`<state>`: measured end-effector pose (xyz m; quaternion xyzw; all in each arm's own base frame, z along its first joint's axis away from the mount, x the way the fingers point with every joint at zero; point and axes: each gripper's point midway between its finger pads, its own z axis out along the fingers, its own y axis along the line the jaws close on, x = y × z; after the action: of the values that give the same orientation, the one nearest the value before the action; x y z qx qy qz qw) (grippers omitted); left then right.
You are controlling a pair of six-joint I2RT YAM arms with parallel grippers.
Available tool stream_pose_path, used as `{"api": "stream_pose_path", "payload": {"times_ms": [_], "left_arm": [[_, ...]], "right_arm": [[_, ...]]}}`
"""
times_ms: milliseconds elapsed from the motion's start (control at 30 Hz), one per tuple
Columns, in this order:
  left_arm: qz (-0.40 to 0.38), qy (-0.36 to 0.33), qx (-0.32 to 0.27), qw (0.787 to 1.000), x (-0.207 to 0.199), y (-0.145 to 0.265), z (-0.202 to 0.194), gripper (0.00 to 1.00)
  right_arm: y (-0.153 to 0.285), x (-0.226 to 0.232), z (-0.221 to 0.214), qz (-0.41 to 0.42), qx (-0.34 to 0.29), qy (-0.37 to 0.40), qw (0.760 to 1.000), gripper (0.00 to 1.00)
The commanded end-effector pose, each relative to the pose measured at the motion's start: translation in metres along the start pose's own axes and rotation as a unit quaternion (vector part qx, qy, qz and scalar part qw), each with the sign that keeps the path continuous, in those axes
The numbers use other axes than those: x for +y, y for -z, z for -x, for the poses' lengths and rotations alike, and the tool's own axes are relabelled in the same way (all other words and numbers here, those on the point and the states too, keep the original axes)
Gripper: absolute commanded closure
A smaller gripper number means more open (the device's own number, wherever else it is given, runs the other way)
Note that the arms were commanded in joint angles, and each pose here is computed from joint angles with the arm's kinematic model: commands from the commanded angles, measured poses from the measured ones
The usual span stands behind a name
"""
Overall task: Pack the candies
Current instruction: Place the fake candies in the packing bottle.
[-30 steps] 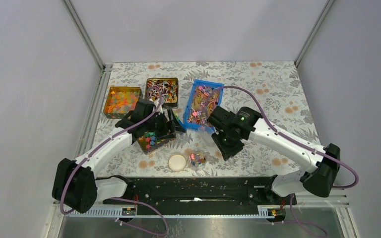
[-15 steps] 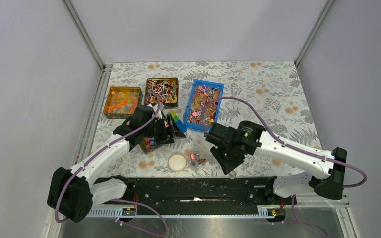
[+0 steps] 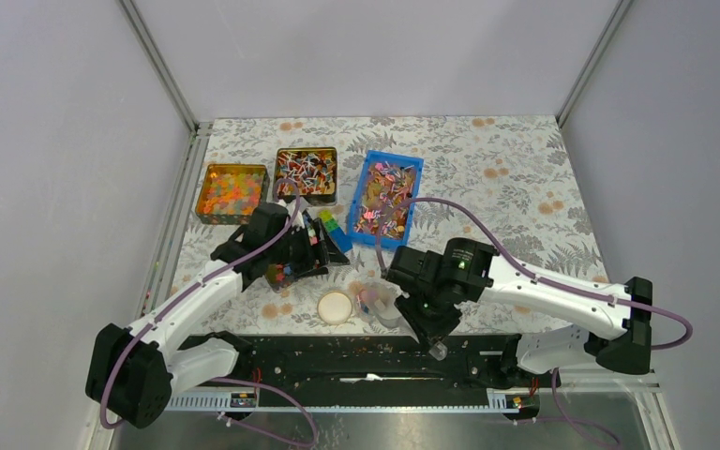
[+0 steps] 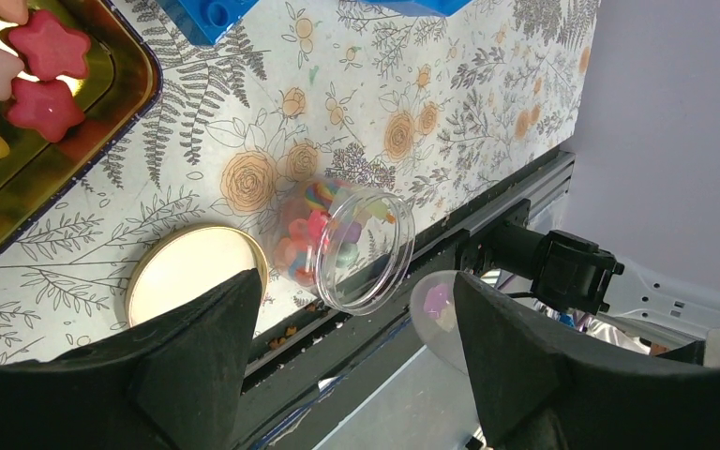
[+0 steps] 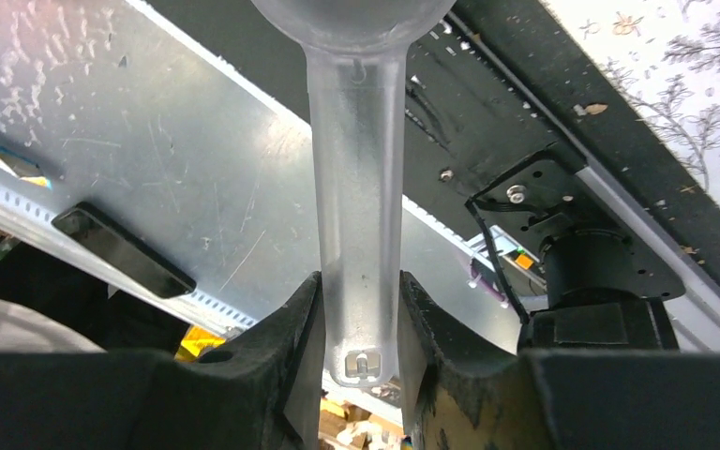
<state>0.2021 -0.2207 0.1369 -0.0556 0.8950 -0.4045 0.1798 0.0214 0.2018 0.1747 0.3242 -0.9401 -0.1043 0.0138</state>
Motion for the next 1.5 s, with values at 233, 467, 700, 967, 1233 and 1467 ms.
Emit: {"api": "stream_pose_path", "payload": {"times_ms": [233,467,700,967,1233,1467], "left_arm": [[-0.015,-0.017,-0.023,0.999,-0.009,0.003,0.008,0.24],[-0.014,-0.019,-0.021,1.0,-0.008,0.004,0.007,0.24],[-0.012,-0.022,-0.023,0.999,-0.009,0.005,0.008,0.24],[-0.01,-0.023,-0.021,0.999,-0.009,0.004,0.008,0.24],[-0.008,-0.025,-0.02,0.999,-0.008,0.005,0.009,0.24],[-0.006,-0.027,-0.02,0.999,-0.008,0.005,0.008,0.24]], "right_arm": [[-0.005,0.013,-0.013,0.013,0.084,-0.015,0.996,1.0],[-0.006,0.015,-0.01,0.03,0.098,-0.038,0.994,1.0],[-0.003,0.017,-0.004,0.053,0.102,-0.058,0.992,1.0],[0.008,0.023,0.006,0.103,0.115,-0.09,0.984,1.0],[0.015,0.03,0.006,0.139,0.153,-0.121,0.971,1.0],[0.022,0.03,0.01,0.166,0.162,-0.156,0.96,1.0]]}}
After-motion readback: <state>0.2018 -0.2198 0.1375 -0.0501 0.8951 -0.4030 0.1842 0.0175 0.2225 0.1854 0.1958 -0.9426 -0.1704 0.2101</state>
